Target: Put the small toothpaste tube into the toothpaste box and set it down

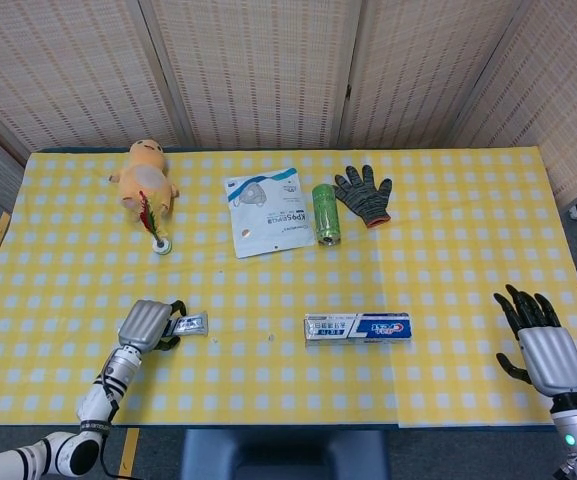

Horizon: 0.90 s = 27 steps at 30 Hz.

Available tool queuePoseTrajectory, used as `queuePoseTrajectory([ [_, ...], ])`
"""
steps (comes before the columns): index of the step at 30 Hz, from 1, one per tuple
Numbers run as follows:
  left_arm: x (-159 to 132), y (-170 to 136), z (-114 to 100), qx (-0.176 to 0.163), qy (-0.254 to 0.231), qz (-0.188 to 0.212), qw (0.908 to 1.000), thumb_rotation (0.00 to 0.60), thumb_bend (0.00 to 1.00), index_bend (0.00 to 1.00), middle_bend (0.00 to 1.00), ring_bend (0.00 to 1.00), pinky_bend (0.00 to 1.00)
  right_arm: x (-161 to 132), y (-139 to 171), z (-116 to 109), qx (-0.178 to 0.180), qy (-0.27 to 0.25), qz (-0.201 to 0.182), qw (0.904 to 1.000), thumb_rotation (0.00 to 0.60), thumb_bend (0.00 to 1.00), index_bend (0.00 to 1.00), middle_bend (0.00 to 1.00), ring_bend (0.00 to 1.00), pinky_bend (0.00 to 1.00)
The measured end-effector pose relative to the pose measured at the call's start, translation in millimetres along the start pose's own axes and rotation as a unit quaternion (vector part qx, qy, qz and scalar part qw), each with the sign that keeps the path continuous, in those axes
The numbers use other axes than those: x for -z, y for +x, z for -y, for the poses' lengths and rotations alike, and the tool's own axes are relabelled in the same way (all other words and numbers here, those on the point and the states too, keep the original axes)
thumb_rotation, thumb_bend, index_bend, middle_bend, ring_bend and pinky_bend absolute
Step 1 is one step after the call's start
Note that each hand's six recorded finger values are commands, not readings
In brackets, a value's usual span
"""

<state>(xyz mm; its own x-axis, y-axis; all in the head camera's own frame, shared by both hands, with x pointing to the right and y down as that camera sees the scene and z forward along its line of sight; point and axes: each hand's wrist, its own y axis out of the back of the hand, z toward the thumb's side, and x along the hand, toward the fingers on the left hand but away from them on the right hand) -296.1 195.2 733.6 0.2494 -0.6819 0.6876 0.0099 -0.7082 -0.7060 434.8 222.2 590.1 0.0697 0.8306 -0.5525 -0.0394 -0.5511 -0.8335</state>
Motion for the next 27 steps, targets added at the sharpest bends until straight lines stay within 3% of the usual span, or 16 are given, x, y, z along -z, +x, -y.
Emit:
queuePoseTrajectory([
  [5,-2.6,2.8,0.1,0.000,0.003,0.002,1.0000,0.600,0.31,0.46,1.00,1.00,1.00,0.1,0.2,0.2,-0.001,0.001,0.000,1.0000,0.600,0.31,0.00,0.00,0.00,0.00],
  [10,-6.3,3.5,-3.9,-0.014,0.000,0.008,0.9999,0.600,0.40,0.68,1.00,1.00,1.00,0.5,0.7,-0.2,0.000,0.000,0.000,1.0000,0.600,0.31,0.00,0.00,0.00,0.00],
  [16,-8.5,1.4,-7.9,-0.032,-0.020,0.006,0.9993,0.600,0.49,0.78,1.00,1.00,1.00,0.6,1.9,-1.5,0.002,-0.001,-0.001,1.0000,0.600,0.31,0.00,0.00,0.00,0.00],
  [22,-12.2,-9.3,-16.7,-0.032,-0.117,0.006,0.9926,0.600,0.52,0.80,1.00,1.00,1.00,-2.9,3.3,-0.5,0.000,-0.003,-0.008,1.0000,0.600,0.31,0.00,0.00,0.00,0.00],
  [27,-8.9,-24.8,-30.8,-0.016,-0.216,0.007,0.9763,0.600,0.52,0.81,1.00,1.00,1.00,-7.8,1.5,-3.3,0.006,-0.028,-0.026,0.9993,0.600,0.31,0.00,0.00,0.00,0.00],
])
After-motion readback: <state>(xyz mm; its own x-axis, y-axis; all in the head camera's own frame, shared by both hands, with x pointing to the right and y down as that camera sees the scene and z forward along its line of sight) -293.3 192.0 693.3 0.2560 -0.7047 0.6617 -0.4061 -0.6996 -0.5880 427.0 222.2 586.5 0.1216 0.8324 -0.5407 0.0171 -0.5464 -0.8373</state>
